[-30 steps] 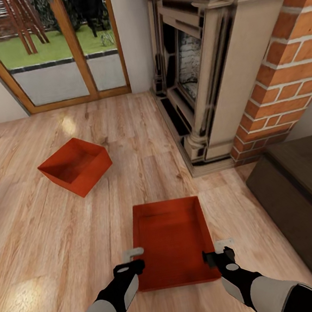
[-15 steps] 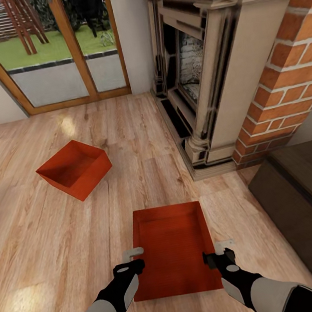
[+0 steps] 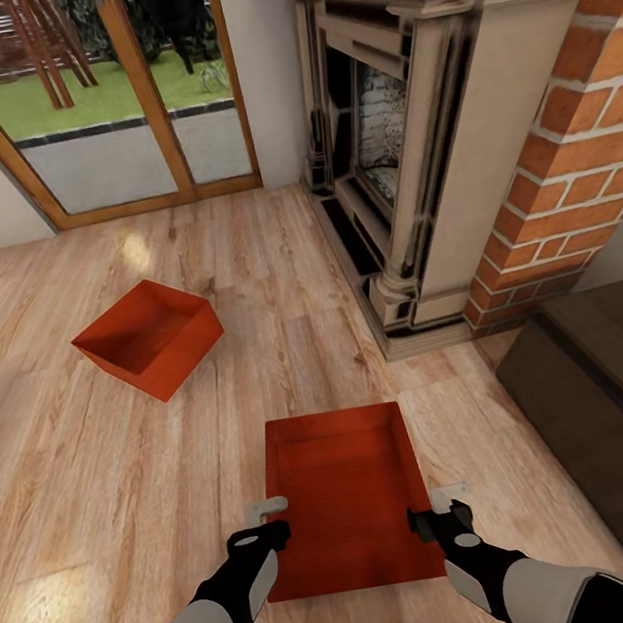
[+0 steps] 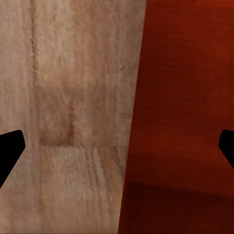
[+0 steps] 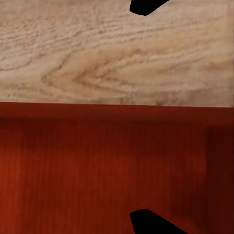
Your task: Move the two storage containers from the living room to the garage. In the garage, place one container on the floor and stack the other container on top of it (either order is fine).
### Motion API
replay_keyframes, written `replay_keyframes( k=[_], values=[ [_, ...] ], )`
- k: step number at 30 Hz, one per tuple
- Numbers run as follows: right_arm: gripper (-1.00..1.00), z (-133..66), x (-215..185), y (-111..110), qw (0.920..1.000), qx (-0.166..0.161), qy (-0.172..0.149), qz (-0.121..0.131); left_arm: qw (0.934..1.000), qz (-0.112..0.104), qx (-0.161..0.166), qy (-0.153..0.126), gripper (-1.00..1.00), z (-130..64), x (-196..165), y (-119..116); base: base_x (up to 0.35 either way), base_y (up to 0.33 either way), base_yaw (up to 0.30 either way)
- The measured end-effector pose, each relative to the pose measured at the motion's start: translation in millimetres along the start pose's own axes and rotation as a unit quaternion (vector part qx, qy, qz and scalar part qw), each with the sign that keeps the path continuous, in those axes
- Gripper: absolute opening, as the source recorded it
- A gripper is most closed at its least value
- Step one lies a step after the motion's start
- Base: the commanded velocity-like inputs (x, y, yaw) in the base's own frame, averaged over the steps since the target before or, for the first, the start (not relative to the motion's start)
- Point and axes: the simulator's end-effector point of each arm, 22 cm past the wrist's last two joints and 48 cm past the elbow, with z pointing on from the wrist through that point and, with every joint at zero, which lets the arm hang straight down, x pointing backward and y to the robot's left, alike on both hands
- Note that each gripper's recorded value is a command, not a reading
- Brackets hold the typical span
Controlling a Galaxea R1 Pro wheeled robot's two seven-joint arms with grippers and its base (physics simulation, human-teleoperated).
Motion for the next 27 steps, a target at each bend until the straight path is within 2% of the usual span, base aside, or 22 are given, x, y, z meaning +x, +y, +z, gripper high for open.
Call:
replay_keyframes(
  k=[11,27],
  values=[
    [1.0,-0.3,0.5,1.3,1.0,0.0,0.001,0.001,1.0,-0.001,-0.001,0.001,1.0,0.2,0.4,0.8,0.0,0.0,0.0],
    [1.0,25.9,21.4,6.8,1.0,-0.003,-0.003,0.001,1.0,-0.002,-0.001,0.0,1.0,29.7,18.9,-1.6,0.0,0.0,0.0]
  ],
)
